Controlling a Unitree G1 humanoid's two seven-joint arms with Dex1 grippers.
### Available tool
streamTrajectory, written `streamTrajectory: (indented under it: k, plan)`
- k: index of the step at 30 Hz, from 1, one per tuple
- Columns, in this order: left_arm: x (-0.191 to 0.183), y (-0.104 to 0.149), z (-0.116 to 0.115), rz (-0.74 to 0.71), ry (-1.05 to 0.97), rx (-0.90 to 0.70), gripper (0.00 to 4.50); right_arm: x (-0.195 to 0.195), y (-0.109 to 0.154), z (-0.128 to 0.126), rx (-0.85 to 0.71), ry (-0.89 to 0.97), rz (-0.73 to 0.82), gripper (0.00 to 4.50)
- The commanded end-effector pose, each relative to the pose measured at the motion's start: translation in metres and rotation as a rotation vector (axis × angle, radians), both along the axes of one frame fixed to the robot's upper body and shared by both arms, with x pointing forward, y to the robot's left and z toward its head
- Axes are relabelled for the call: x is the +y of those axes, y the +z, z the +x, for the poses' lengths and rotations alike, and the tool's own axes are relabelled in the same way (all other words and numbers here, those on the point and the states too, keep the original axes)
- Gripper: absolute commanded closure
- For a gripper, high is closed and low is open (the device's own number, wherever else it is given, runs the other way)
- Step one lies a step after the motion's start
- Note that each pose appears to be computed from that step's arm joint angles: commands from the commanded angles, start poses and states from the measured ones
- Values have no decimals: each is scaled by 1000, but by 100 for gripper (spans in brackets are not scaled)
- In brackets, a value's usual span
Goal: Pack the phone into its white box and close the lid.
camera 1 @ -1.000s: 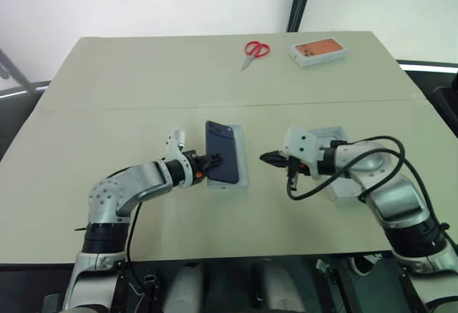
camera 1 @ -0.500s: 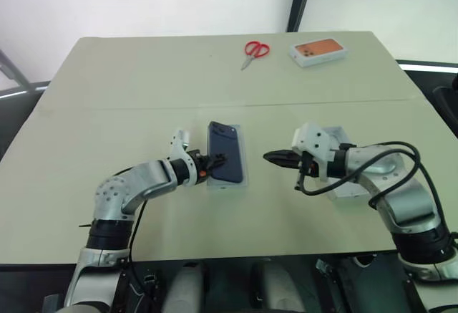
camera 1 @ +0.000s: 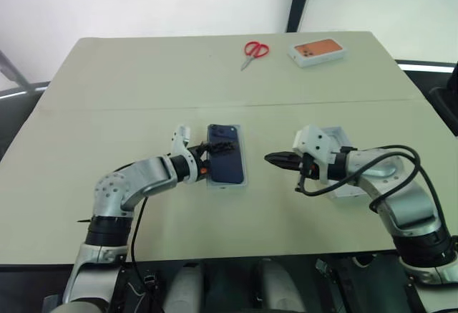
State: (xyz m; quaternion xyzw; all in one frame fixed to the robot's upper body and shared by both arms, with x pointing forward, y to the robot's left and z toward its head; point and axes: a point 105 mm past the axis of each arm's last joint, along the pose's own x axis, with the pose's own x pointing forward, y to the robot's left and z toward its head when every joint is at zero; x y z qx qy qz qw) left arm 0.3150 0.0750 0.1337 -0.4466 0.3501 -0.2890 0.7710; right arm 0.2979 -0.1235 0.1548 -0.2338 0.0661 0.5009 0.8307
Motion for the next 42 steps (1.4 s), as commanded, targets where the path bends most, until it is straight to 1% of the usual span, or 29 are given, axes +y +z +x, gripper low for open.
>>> streamTrajectory:
  k: [1,7,11,14,15,16,17,19,20,22,23,25,26,28,29,31,34,38,42]
  plan:
    - [8,19,-4,0,-9,-79,6,2,9,-3,-46,24,-6,450]
    - [26,19,-19,127,-69,-145,6,2,9,-1,-50,22,-13,450]
    - [43,25,-26,222,-101,-192,6,1,8,1,-55,23,-22,450]
    - [53,32,-25,266,-97,-224,6,0,9,3,-59,23,-27,450]
    - [61,36,-21,309,-77,-254,6,0,9,4,-63,21,-29,450]
    - [73,43,-11,376,-16,-317,6,-1,10,6,-71,15,-35,450]
    - [86,48,-3,474,36,-395,29,-2,11,8,-78,7,-43,450]
    - [99,51,5,618,74,-505,92,-3,11,10,-87,-3,-55,450]
    - [103,43,5,730,50,-550,140,-5,9,13,-98,-22,-78,450]
    - [106,28,5,864,-19,-599,236,-8,8,21,-122,-59,-111,450]
    - [104,24,5,909,-60,-644,290,-8,7,24,-130,-76,-122,450]
    - [98,20,6,953,-124,-714,387,-7,5,28,-136,-92,-138,450]
    - [95,13,7,998,-170,-738,440,-4,2,31,-138,-100,-155,450]
    - [89,-1,10,1061,-247,-761,446,2,-3,36,-136,-115,-176,450]
    - [87,-6,13,1072,-272,-762,446,6,-5,39,-136,-120,-182,450]
    - [79,-10,18,1073,-292,-780,446,14,-8,43,-133,-130,-186,450]
    - [64,-16,26,1037,-298,-763,446,26,-16,52,-130,-152,-213,450]
    - [47,-27,25,1029,-354,-761,446,39,-26,60,-123,-171,-239,450]
    - [30,-28,21,981,-375,-770,446,47,-33,60,-112,-162,-248,450]
